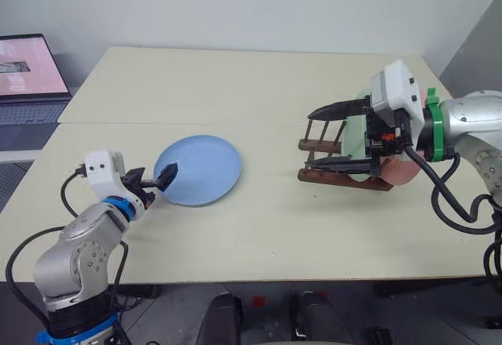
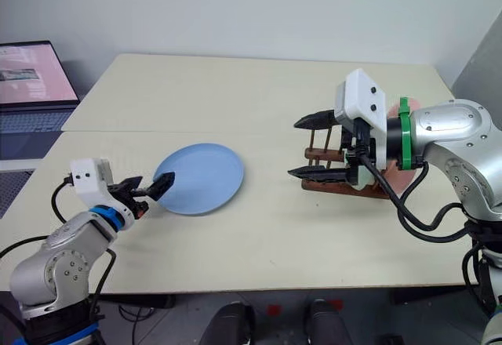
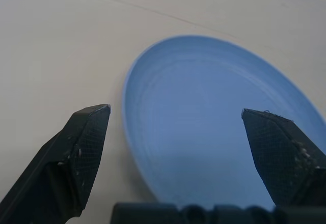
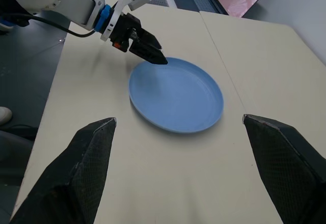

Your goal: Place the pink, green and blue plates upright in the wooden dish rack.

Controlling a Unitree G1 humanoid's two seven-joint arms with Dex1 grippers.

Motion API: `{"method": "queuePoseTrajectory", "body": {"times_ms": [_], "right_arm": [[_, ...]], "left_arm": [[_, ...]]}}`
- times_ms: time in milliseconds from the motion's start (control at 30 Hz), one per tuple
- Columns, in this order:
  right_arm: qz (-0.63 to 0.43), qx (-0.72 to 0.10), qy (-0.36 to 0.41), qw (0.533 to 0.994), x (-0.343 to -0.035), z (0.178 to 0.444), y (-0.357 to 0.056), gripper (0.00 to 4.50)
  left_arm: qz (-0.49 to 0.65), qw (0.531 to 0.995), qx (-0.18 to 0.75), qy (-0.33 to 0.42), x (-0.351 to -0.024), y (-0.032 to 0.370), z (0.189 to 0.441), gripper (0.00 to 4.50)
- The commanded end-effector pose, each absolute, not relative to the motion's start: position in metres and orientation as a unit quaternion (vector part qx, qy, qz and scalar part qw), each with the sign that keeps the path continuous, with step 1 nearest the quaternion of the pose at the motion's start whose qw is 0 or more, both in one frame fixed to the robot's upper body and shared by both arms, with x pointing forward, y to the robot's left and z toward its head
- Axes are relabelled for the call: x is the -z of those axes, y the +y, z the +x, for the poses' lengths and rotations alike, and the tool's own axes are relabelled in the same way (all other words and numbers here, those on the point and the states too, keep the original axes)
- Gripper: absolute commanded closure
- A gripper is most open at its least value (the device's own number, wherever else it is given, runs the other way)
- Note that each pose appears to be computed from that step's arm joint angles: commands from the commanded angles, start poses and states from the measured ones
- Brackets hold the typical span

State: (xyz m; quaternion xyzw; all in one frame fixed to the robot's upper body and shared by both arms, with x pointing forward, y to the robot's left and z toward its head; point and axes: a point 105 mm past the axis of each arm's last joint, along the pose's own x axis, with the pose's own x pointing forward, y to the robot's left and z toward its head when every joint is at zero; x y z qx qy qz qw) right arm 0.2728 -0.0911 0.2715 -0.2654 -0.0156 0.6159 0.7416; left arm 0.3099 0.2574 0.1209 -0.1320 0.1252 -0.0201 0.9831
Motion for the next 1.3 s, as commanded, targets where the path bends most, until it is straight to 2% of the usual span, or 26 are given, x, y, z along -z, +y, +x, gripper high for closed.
{"method": "queuePoseTrajectory", "body": {"times_ms": [33,133,167,300,500,567,700,800,1000,1300], "right_arm": [[-0.282,-0.618,-0.025,0.733,-0.278,0.27,-0.09,0.33],[-0.295,-0.617,-0.019,0.729,-0.277,0.271,-0.09,0.33],[-0.298,-0.618,-0.018,0.727,-0.276,0.271,-0.09,0.31],[-0.308,-0.625,-0.017,0.717,-0.276,0.268,-0.089,0.3],[-0.317,-0.623,-0.012,0.715,-0.271,0.268,-0.09,0.3],[-0.32,-0.62,-0.011,0.716,-0.271,0.269,-0.091,0.3],[-0.336,-0.611,-0.022,0.717,-0.269,0.272,-0.089,0.3],[-0.369,-0.597,-0.035,0.712,-0.259,0.278,-0.082,0.3],[-0.453,-0.569,-0.059,0.684,-0.233,0.297,-0.057,0.3],[-0.562,-0.493,-0.098,0.657,-0.214,0.338,-0.024,0.3]], "left_arm": [[-0.159,0.976,-0.005,0.146,-0.113,0.259,0.311,0.0],[-0.178,0.968,-0.002,0.178,-0.101,0.251,0.314,0.0],[-0.186,0.965,-0.003,0.187,-0.098,0.249,0.315,0.18],[-0.201,0.958,-0.003,0.205,-0.095,0.241,0.321,1.0],[-0.208,0.956,-0.004,0.207,-0.097,0.234,0.325,2.66],[-0.21,0.956,-0.003,0.204,-0.098,0.231,0.325,3.05],[-0.24,0.959,0.007,0.15,-0.122,0.222,0.335,3.71],[-0.266,0.958,0.011,0.105,-0.15,0.21,0.348,4.43],[-0.274,0.96,0.03,0.052,-0.201,0.179,0.37,4.47],[-0.262,0.964,0.028,0.04,-0.222,0.165,0.378,4.47]]}}
